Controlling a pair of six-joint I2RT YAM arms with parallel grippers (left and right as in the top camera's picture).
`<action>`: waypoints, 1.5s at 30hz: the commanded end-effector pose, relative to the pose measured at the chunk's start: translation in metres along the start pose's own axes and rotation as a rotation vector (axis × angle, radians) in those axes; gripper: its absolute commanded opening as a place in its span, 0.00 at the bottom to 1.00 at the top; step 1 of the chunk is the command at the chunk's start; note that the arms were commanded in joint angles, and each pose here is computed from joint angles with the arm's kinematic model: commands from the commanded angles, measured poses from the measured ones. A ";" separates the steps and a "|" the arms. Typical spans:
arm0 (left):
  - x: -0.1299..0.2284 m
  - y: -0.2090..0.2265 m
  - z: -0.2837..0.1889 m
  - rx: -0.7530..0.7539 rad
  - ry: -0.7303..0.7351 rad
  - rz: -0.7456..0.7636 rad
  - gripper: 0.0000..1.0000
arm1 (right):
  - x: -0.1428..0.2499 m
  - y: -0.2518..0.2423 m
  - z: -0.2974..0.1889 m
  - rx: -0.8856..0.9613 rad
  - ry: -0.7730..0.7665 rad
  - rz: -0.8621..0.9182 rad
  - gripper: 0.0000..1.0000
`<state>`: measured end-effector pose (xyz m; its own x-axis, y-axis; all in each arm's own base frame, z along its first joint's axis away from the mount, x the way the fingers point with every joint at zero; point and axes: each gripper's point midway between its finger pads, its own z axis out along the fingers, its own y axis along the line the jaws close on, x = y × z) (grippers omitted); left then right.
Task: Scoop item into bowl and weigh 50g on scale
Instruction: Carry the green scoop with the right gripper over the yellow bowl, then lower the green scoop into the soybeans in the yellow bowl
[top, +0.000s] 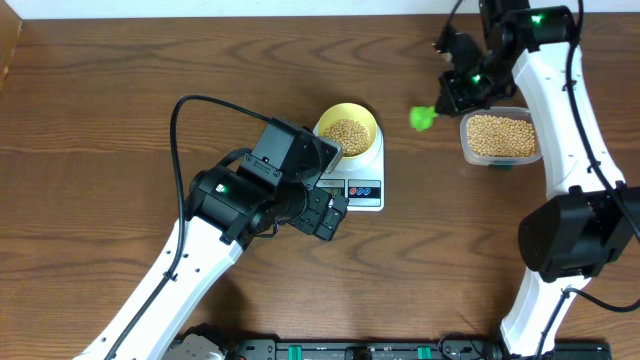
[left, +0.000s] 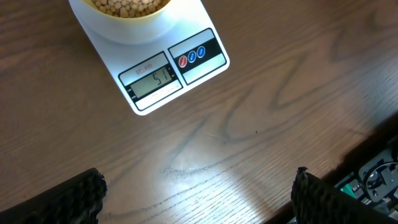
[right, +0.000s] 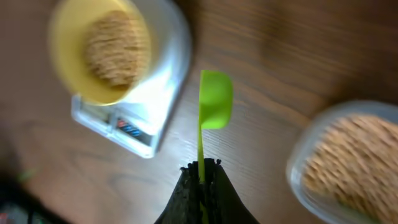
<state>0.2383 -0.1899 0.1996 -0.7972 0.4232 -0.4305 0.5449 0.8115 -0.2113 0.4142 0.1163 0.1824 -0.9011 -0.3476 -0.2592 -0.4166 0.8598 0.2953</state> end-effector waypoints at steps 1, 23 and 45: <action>0.000 0.000 0.000 0.007 -0.001 -0.005 0.98 | -0.014 0.056 -0.016 -0.167 -0.097 -0.225 0.01; 0.000 0.000 0.000 0.007 -0.001 -0.005 0.98 | -0.033 0.096 0.001 -0.112 -0.136 -0.476 0.01; 0.000 0.000 0.000 0.007 -0.001 -0.005 0.98 | -0.025 0.102 0.047 -0.015 -0.061 -0.535 0.01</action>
<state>0.2383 -0.1899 0.1996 -0.7972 0.4232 -0.4305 0.5449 0.8115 -0.2113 0.4021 0.2317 0.1719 -0.5685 -0.7015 -0.4297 -0.8121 0.5620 0.1569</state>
